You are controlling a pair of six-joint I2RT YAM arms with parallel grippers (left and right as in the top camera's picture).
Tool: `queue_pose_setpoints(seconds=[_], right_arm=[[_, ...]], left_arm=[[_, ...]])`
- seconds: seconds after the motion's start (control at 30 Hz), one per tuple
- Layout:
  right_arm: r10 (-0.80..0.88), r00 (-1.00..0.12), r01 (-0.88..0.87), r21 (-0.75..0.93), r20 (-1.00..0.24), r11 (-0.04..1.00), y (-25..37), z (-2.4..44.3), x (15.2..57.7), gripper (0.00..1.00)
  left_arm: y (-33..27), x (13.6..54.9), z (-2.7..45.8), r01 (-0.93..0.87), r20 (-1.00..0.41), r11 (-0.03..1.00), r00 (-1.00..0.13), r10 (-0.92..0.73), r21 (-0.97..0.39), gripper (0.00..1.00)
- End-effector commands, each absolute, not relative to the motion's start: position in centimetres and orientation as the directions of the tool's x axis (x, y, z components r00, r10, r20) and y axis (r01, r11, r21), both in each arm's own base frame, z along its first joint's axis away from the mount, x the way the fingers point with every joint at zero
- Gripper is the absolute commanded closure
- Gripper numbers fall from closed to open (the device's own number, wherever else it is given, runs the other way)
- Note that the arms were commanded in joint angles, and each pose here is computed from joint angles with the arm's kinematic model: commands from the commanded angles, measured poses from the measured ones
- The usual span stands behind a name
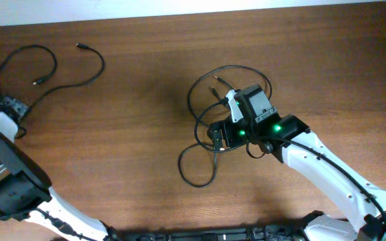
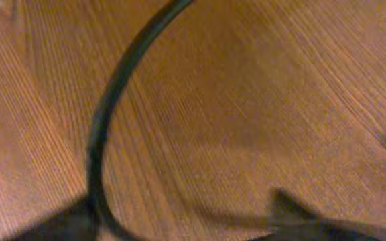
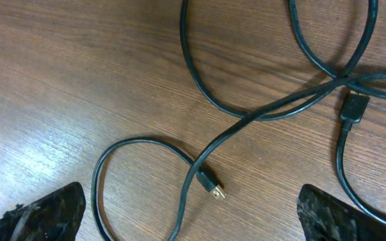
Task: Untangle cables
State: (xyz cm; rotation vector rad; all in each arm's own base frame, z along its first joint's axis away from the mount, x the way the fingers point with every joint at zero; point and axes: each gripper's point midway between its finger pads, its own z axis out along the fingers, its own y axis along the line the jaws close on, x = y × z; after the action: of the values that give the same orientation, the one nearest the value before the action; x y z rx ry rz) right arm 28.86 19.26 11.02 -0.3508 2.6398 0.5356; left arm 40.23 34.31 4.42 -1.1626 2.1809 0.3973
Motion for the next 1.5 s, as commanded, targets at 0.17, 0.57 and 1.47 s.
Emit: queue_pose_setpoints(seconds=[0.17,0.57,1.47], right_arm=[[0.093,-0.934,-0.079,0.452,-0.344,0.888,19.1,11.6,29.0,0.01],[0.436,-0.791,0.359,0.25,-0.429,0.899,2.7,16.4,25.0,0.01],[0.374,-0.602,0.324,0.212,-0.705,0.922,-0.6,23.1,22.5,0.01]], left_arm=[[25.6,43.4,25.5,-0.639,-0.48,0.645,-0.448,-0.754,-0.418,0.01],[-8.5,44.4,23.2,0.165,-0.374,0.916,-0.927,0.018,-0.365,0.04],[-24.2,32.8,16.0,0.543,-0.583,0.758,-0.766,0.271,-0.362,0.01]])
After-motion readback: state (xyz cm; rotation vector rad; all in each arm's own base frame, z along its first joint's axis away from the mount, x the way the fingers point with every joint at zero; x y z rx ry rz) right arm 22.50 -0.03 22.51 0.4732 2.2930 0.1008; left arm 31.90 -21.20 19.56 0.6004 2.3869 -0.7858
